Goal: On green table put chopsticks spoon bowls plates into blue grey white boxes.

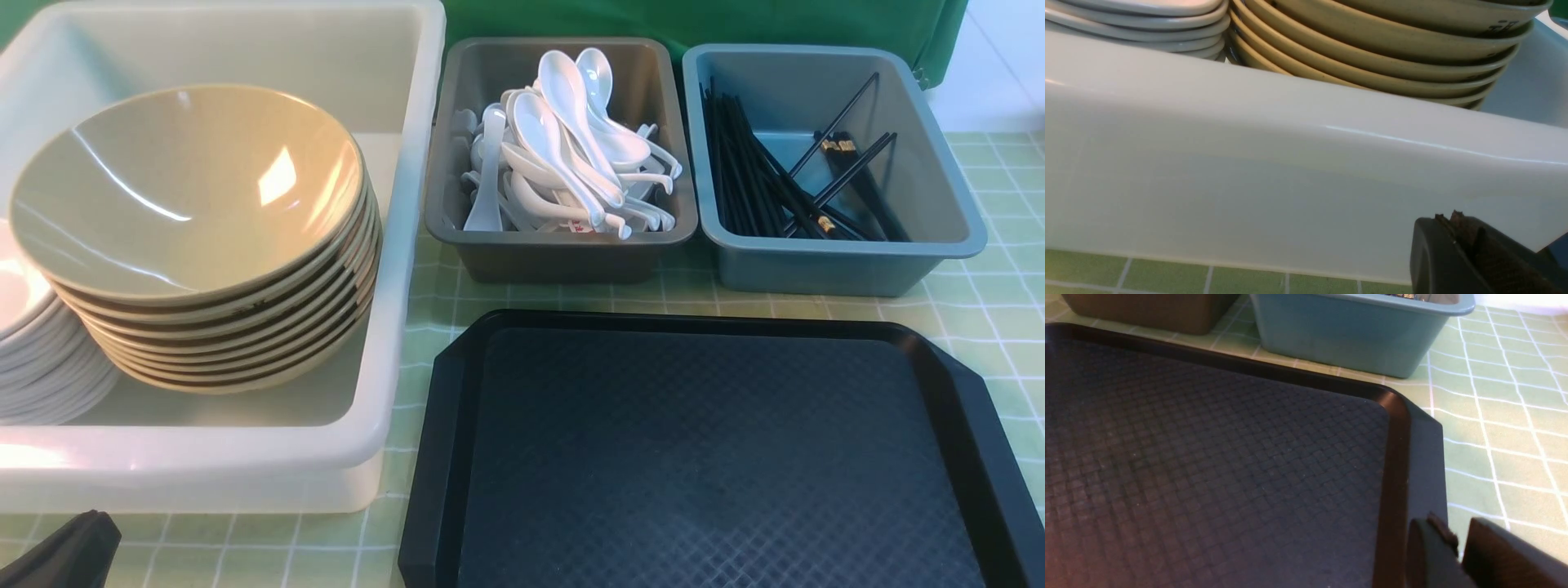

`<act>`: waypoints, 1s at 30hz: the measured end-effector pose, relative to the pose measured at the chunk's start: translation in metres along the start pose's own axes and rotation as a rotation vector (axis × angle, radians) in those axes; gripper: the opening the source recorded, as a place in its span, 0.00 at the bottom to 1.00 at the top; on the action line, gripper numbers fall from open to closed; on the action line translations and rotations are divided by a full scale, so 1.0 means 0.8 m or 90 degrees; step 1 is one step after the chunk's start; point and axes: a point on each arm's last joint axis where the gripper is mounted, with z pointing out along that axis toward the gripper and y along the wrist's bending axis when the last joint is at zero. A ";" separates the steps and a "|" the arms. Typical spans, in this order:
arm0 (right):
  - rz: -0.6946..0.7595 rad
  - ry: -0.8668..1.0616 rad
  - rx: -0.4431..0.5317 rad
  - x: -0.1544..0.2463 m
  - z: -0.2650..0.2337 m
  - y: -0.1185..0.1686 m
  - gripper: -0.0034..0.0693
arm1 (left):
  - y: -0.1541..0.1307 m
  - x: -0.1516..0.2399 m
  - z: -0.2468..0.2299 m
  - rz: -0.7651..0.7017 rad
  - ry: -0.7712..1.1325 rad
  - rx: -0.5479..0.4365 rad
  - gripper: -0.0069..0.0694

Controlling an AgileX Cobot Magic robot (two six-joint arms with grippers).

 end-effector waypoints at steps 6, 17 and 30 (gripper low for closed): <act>0.001 0.000 0.000 0.000 0.000 0.000 0.26 | 0.000 0.000 0.000 0.000 0.000 0.000 0.09; 0.001 0.000 0.000 0.000 0.000 0.000 0.27 | 0.000 0.000 0.000 0.000 0.000 0.001 0.09; 0.001 -0.001 0.000 0.000 0.000 0.000 0.29 | 0.000 0.000 0.000 0.005 0.000 0.001 0.09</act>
